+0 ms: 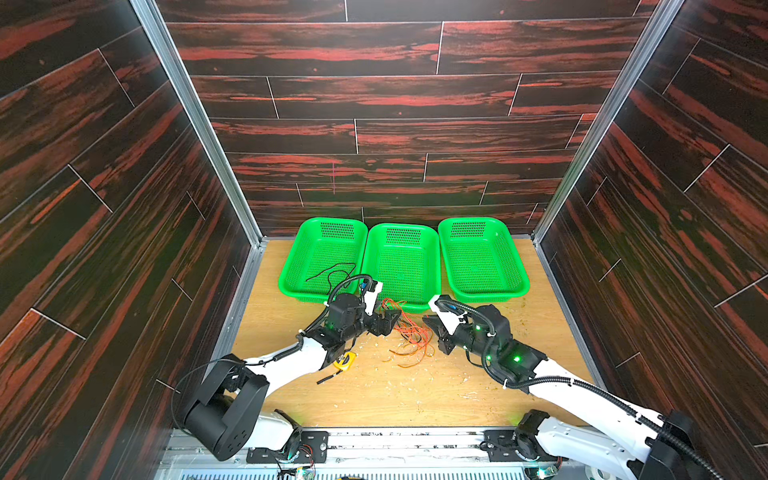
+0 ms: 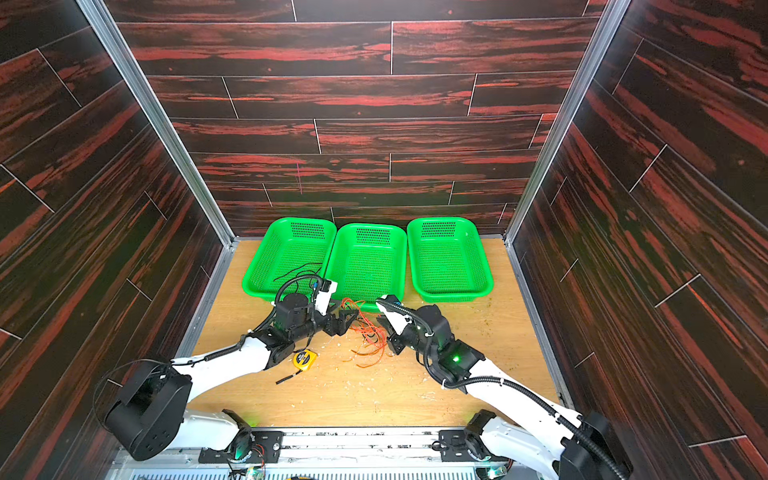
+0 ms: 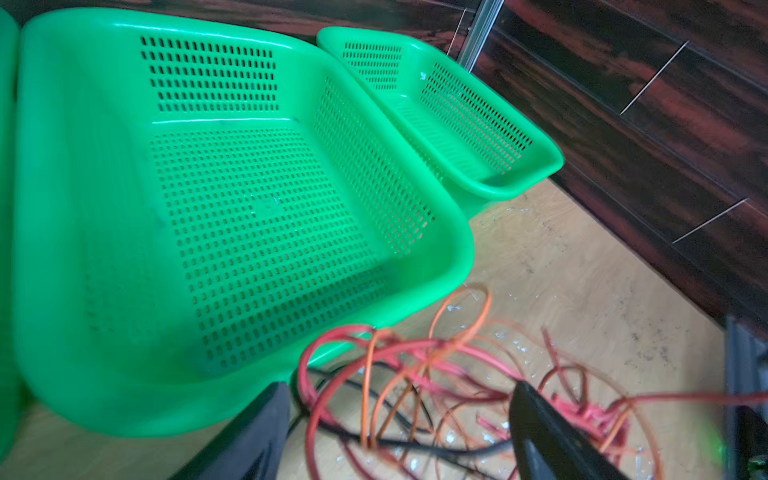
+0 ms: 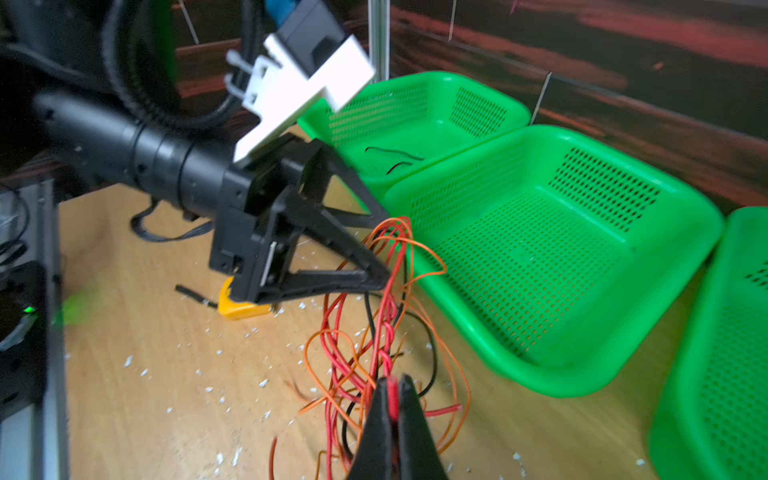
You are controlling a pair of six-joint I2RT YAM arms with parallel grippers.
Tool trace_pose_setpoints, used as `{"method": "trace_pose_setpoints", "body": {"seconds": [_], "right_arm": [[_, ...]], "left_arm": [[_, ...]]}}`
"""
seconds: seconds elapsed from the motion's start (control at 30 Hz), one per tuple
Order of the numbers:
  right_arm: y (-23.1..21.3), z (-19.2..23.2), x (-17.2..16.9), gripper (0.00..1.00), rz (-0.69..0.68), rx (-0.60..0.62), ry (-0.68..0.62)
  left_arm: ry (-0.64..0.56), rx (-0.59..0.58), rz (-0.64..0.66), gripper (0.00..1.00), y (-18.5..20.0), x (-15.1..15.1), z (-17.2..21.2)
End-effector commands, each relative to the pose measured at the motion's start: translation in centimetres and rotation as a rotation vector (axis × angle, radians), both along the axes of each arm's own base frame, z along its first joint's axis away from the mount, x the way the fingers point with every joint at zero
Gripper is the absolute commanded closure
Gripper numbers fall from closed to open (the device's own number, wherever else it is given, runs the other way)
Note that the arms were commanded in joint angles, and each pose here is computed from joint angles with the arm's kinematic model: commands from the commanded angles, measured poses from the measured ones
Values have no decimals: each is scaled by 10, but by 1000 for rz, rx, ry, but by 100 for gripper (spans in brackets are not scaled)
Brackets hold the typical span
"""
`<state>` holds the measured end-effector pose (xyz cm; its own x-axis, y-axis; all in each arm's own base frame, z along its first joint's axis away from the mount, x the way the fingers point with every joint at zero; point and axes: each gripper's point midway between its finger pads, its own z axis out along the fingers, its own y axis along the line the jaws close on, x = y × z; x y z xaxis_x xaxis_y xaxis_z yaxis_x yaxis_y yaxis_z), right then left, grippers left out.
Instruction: Untangle the cables
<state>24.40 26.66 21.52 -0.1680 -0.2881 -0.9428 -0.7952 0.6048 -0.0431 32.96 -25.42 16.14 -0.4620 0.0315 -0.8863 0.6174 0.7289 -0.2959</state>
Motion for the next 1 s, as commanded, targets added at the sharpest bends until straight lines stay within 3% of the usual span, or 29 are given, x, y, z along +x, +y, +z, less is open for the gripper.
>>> {"method": "trace_pose_setpoints", "body": {"seconds": [0.0, 0.2, 0.27, 0.33, 0.57, 0.77, 0.97], "right_arm": [[-4, 16, 3, 100, -23, 11, -68], [-1, 7, 10, 100, -22, -16, -15], [0, 9, 12, 100, -21, -4, -5], [2, 16, 12, 100, -2, 24, -6], [13, 48, -2, 100, 105, 100, -25], [21, 63, -12, 100, 175, 125, -14], [25, 69, -17, 100, 209, 133, 9]], "left_arm": [[-84, 69, 97, 12, 25, 3, 27], [-175, 225, 165, 11, 67, -7, 38], [-192, 238, 272, 10, 90, -7, 38], [-196, 220, 363, 12, 108, -8, 35], [-132, 56, 425, 13, 114, -18, 8], [-145, -86, 285, 1, 82, -19, 3], [-194, -188, 172, 1, 61, -23, 9]]}}
